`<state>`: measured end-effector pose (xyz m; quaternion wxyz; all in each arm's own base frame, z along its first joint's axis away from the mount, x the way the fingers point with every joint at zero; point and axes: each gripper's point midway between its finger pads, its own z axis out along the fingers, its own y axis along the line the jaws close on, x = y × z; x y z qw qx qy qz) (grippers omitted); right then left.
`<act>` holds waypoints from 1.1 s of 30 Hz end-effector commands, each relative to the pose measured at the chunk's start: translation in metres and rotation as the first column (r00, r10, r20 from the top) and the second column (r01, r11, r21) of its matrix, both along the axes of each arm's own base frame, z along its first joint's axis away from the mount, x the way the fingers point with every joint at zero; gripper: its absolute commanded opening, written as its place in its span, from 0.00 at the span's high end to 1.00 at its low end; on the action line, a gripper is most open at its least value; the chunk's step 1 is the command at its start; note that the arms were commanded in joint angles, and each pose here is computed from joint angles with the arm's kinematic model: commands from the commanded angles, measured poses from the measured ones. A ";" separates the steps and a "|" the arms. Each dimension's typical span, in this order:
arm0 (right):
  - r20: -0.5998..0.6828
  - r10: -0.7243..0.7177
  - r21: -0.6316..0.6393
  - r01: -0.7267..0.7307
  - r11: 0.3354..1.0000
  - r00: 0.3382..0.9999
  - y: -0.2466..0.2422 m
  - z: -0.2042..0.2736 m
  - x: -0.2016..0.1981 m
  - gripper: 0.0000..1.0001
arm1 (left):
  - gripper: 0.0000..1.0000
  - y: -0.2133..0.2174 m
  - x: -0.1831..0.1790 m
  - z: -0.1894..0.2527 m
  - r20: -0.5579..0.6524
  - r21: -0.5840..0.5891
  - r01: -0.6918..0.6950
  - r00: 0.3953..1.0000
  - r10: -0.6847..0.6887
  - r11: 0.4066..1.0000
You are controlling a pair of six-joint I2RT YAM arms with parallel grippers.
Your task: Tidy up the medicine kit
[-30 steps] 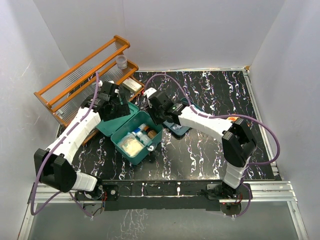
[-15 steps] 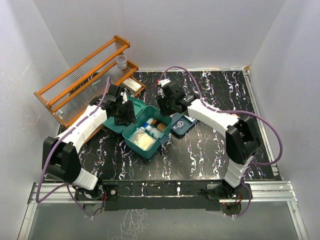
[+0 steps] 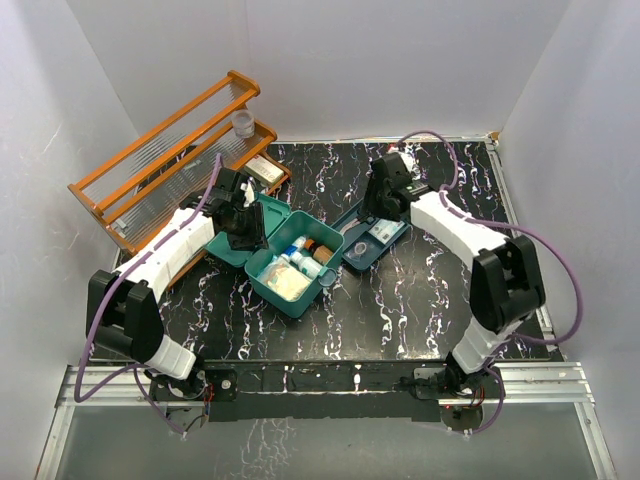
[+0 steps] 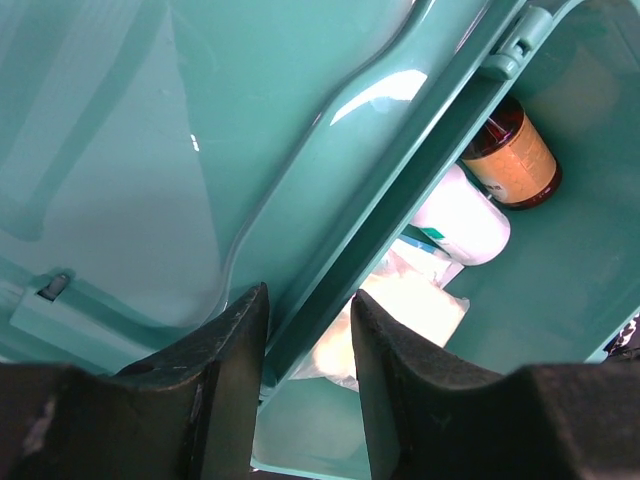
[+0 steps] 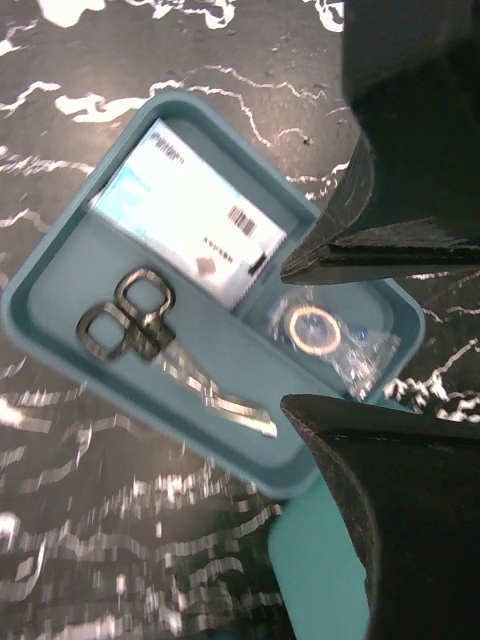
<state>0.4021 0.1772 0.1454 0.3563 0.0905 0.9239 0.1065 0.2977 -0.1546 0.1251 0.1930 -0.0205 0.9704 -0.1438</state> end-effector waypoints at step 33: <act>-0.100 -0.203 -0.270 0.170 0.948 0.974 -0.030 -0.094 0.053 0.84 | 0.57 -0.036 -0.019 0.015 -0.045 -0.199 0.153 0.985 -0.165 0.968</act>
